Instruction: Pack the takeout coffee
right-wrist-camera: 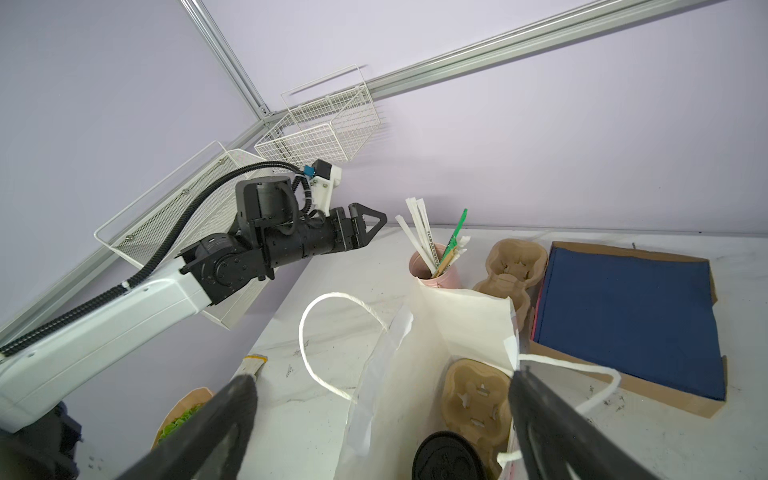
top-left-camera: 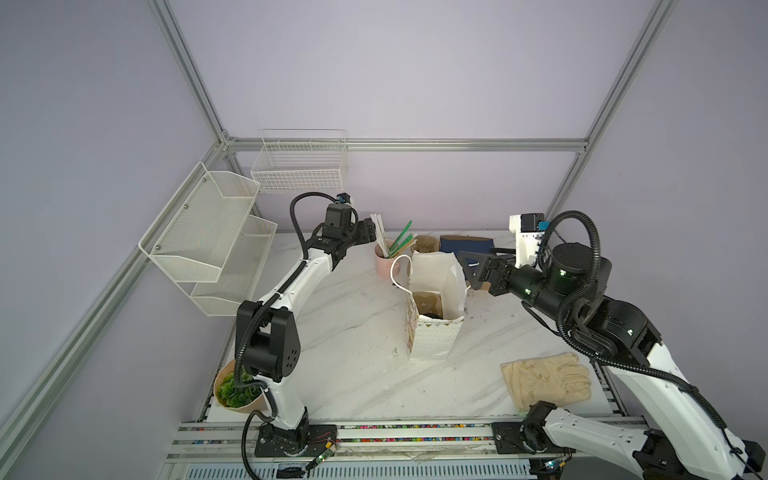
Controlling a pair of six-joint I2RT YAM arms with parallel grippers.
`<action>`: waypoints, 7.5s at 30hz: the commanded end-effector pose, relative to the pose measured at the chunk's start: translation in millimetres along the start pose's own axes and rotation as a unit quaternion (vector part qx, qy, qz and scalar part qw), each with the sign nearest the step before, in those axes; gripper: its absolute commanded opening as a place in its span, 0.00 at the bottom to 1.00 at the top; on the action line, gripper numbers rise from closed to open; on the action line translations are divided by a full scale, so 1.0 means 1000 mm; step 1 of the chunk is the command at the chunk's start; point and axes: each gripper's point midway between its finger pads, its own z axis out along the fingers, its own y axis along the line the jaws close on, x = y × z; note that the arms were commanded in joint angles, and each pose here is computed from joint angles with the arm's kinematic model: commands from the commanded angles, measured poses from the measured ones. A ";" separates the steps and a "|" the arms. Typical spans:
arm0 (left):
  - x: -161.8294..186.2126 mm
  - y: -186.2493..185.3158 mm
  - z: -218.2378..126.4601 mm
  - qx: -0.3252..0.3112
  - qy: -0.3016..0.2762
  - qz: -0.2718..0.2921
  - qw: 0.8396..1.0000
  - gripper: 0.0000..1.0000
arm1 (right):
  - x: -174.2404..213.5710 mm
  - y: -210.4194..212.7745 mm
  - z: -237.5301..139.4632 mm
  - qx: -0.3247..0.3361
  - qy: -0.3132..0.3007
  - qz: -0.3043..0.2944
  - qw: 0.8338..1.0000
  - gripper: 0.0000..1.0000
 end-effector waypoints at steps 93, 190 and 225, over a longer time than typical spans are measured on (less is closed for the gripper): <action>-0.130 -0.059 -0.067 0.013 -0.141 0.095 0.985 0.00 | 0.016 0.013 0.008 -0.057 0.001 0.004 0.998 0.97; -0.084 -0.219 -0.270 0.084 -0.286 0.255 0.920 1.00 | 0.028 -0.062 -0.004 0.139 -0.020 0.107 0.984 0.97; 0.056 0.009 -0.262 -0.063 -0.209 0.118 0.969 1.00 | 0.036 -0.302 0.162 0.392 0.073 0.214 0.892 0.97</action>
